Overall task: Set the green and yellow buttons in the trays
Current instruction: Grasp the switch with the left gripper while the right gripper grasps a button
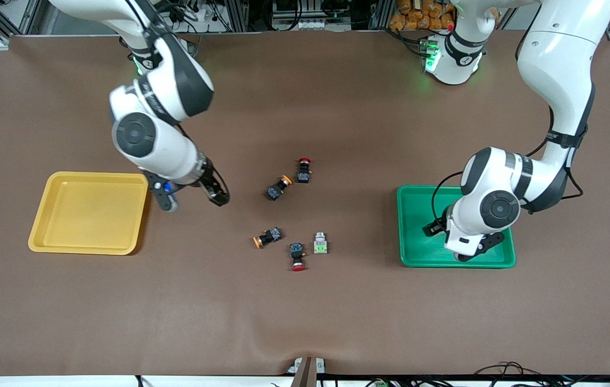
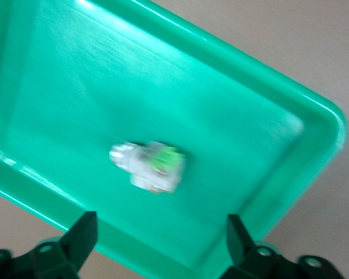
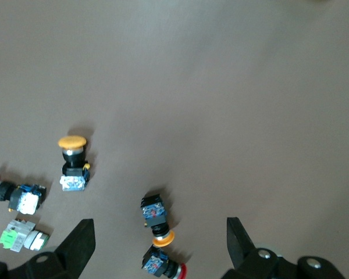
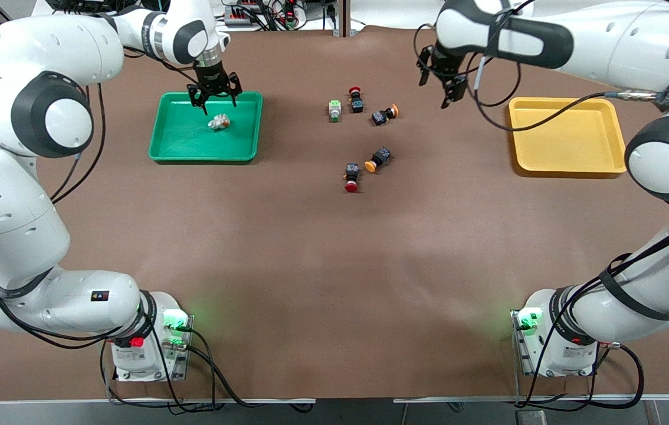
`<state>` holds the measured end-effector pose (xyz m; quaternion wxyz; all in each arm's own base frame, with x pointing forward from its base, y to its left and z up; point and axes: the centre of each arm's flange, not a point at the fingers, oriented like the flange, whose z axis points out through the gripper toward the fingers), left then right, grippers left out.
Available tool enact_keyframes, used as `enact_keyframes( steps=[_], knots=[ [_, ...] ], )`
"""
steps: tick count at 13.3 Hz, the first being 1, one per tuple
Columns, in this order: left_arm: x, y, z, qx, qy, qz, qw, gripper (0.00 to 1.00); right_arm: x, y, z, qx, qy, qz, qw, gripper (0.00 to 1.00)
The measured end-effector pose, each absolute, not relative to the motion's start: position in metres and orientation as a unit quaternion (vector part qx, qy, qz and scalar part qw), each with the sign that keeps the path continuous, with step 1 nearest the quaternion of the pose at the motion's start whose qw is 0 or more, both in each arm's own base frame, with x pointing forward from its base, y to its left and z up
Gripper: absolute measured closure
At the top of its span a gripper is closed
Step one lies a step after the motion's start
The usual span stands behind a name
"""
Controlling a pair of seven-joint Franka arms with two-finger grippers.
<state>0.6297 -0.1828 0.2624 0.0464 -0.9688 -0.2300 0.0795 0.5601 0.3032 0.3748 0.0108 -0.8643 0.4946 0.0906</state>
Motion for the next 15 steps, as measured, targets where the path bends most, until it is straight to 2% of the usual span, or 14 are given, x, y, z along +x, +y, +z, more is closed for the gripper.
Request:
enact_keyframes(
  steps=[4, 8, 12, 15],
  knots=[
    [0.616, -0.276, 0.288, -0.97, -0.236, 0.056, 0.011, 0.0, 0.547, 0.339, 0.31, -0.865, 0.494, 0.076, 0.038, 0.0],
    [0.609, -0.37, 0.261, -0.977, -0.204, 0.007, -0.059, 0.0, 0.532, 0.368, 0.268, -0.862, 0.5, 0.062, 0.049, 0.0],
    [0.625, -0.393, 0.23, -0.976, -0.179, -0.037, -0.121, 0.0, 0.516, 0.388, 0.218, -0.862, 0.506, 0.026, 0.022, 0.0],
    [0.633, -0.419, 0.228, -0.973, -0.163, -0.072, -0.146, 0.0, 0.502, 0.401, 0.195, -0.861, 0.508, 0.027, 0.01, 0.0]
  ],
)
